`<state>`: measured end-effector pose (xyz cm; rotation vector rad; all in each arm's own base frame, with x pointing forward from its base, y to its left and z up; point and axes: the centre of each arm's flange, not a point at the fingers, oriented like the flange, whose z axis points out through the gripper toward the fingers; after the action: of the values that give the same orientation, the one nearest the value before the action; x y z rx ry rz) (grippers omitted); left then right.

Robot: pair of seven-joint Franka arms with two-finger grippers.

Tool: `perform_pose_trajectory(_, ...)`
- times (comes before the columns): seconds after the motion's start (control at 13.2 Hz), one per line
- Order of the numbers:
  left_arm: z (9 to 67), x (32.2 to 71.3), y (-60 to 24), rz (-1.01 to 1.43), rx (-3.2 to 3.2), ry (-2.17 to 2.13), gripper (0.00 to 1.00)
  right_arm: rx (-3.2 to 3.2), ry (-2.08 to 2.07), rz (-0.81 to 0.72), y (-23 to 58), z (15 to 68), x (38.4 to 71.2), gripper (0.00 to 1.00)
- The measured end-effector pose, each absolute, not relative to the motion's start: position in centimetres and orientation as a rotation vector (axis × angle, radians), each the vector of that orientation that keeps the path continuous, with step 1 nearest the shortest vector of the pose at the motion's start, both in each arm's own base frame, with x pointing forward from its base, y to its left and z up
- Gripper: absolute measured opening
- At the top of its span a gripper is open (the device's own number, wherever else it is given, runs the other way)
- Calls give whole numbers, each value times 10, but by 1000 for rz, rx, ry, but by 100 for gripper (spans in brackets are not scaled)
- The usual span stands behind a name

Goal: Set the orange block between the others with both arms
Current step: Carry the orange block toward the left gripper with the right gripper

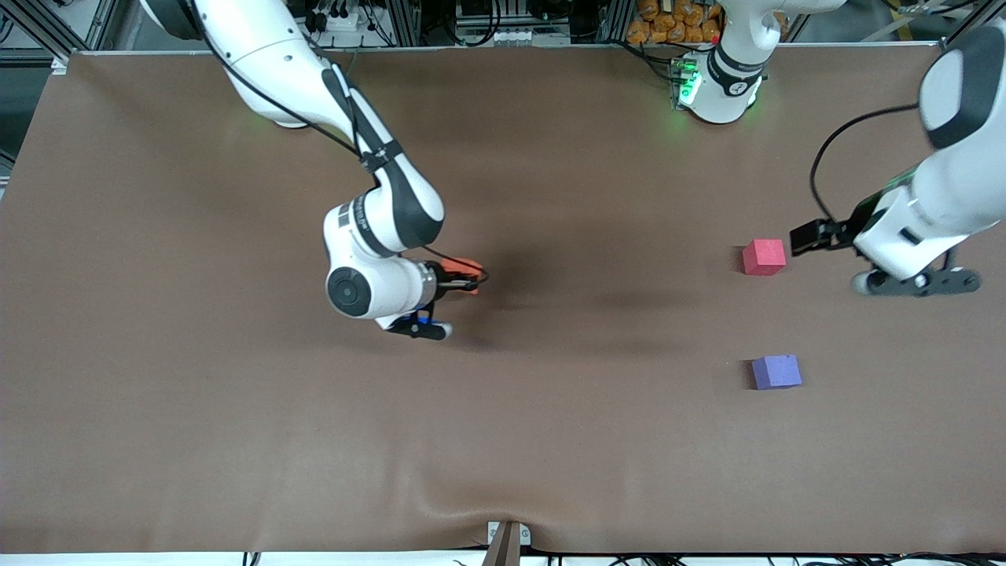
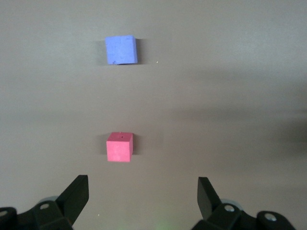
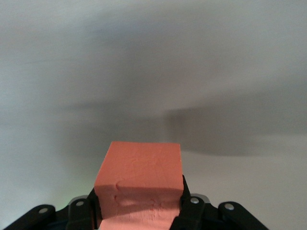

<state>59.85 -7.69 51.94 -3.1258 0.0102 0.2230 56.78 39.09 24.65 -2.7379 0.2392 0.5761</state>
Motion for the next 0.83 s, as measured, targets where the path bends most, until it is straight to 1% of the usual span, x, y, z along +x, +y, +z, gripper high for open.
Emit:
perform_pose_trajectory(0.08,504,604,-80,241,-3123,16,100,-2732,251,564,403,245,562,60)
perform_pose_trajectory(0.15,489,610,-84,262,-3119,25,100,-2730,272,537,416,243,556,63)
perform_pose_trajectory(0.3,468,616,-93,285,-3114,42,100,-2732,326,451,446,239,543,64)
perform_pose_trajectory(0.45,459,618,-102,291,-3114,59,100,-2731,352,395,474,235,527,64)
perform_pose_trajectory(0.61,453,617,-120,297,-3110,8,100,-2728,340,378,495,232,513,65)
perform_pose_trajectory(0.83,440,608,-165,323,-3086,-45,100,-2624,410,338,526,228,500,65)
